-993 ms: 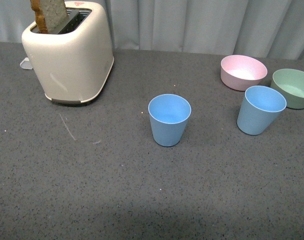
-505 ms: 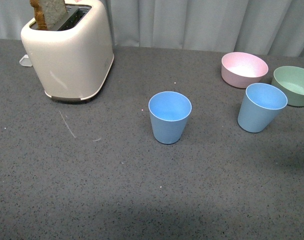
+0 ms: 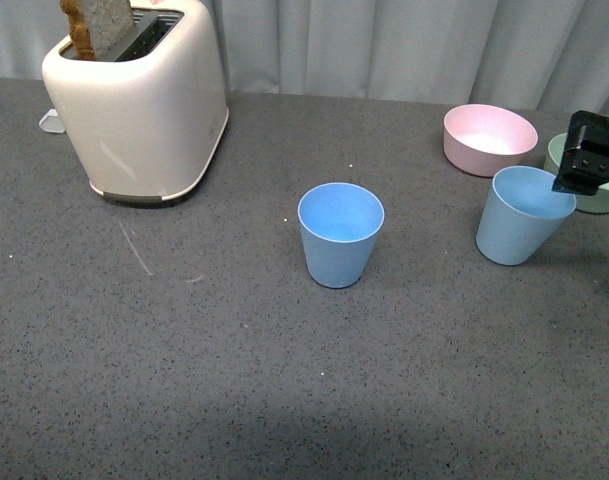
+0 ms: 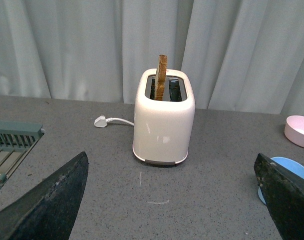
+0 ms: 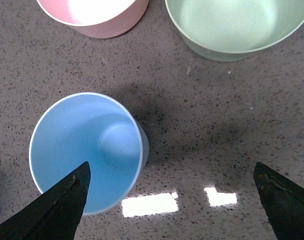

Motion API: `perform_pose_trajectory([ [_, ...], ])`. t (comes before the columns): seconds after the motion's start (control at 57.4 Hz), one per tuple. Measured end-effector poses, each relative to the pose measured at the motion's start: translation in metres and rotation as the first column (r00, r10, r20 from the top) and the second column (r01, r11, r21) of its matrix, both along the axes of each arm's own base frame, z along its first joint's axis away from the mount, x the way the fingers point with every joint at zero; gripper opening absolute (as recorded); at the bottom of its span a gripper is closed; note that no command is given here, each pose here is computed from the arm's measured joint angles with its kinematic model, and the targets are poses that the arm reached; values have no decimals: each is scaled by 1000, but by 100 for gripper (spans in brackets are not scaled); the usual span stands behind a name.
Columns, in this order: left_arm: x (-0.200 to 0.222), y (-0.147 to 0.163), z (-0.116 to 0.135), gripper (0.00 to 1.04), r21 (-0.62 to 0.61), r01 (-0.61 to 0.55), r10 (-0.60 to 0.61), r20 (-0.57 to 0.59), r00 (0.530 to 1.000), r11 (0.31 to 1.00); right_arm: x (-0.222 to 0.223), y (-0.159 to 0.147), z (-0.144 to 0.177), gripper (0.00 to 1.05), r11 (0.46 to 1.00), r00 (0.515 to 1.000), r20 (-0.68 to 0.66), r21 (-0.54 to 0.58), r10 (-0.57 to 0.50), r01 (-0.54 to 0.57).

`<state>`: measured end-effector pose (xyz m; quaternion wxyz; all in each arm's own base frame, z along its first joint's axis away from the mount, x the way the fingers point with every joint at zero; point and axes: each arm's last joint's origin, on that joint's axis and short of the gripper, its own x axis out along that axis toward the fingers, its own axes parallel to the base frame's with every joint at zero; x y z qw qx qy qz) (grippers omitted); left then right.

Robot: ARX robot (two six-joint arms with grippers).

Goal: Stack blue cups with both arms

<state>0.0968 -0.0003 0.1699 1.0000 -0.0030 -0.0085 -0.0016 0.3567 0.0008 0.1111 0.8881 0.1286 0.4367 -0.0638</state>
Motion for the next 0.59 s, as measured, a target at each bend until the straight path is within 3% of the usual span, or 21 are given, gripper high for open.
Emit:
perform_pose_trajectory([
  [0.087,0,0,0,98,0,-1,1,0,1000,1000,9,5,-8,94,999,999,-38,29,-21,22],
  [0.226,0,0,0,98,0,0,0,0,1000,1000,18,12,-21,64,998,995,-95,43,-43,48],
  [0.592,0,0,0,98,0,0,0,0,1000,1000,19,11,-28,13,996,991,-115,48,-71,77],
])
